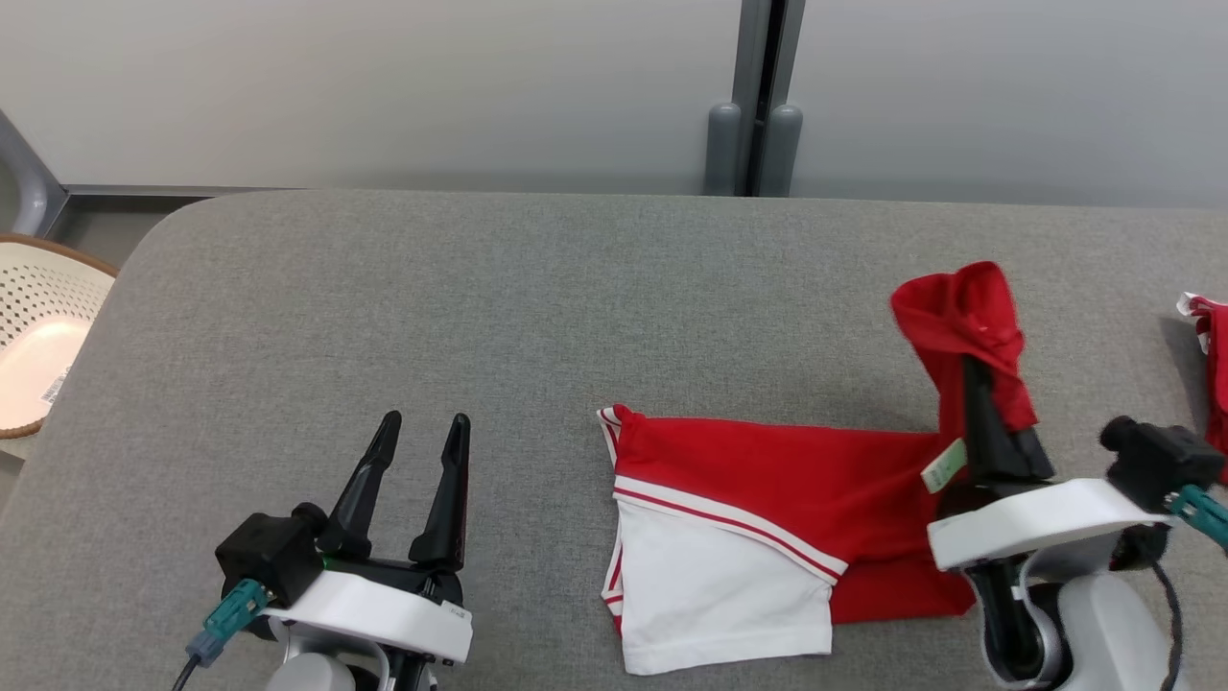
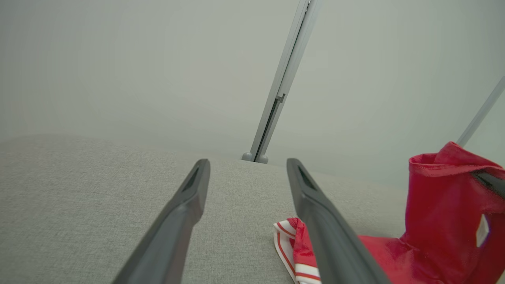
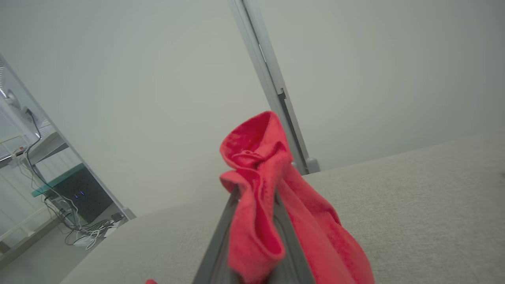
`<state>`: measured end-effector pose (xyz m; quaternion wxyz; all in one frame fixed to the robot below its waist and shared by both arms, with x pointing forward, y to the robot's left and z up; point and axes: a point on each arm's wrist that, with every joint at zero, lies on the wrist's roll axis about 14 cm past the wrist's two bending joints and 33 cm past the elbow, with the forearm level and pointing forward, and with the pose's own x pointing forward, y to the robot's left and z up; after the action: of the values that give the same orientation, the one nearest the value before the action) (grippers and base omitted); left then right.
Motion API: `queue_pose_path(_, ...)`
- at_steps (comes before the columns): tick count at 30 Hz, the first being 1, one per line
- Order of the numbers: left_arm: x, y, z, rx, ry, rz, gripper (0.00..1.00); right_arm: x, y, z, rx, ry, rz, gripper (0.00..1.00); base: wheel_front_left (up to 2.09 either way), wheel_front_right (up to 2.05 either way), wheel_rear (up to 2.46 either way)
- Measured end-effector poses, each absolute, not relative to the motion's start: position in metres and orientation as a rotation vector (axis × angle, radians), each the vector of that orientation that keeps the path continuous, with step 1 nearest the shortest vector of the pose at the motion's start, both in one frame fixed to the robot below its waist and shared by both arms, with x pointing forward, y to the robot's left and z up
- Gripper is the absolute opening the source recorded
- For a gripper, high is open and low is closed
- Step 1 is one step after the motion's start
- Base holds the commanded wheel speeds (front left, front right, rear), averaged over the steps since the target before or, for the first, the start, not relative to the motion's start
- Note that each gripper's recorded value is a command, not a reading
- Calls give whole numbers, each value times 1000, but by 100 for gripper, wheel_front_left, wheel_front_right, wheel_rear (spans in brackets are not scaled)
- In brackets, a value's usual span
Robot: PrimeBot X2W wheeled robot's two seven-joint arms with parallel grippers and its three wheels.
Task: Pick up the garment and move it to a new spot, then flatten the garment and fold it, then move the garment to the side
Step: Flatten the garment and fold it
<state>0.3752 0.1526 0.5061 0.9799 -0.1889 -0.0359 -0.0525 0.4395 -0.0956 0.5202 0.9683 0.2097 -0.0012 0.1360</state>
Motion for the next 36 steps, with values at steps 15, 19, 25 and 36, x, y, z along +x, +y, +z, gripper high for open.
queue_pose_path(15,358,180,499,-395,-63,-11,100,370,55,467,453,252,714,0,0,0,0)
queue_pose_path(19,355,187,493,-394,-48,15,100,371,63,454,446,279,726,0,0,0,0)
queue_pose_path(25,355,192,487,-399,-32,33,100,377,68,441,446,303,727,100,0,0,0)
queue_pose_path(36,365,193,499,-403,-72,25,100,333,107,419,430,466,896,100,0,0,0)
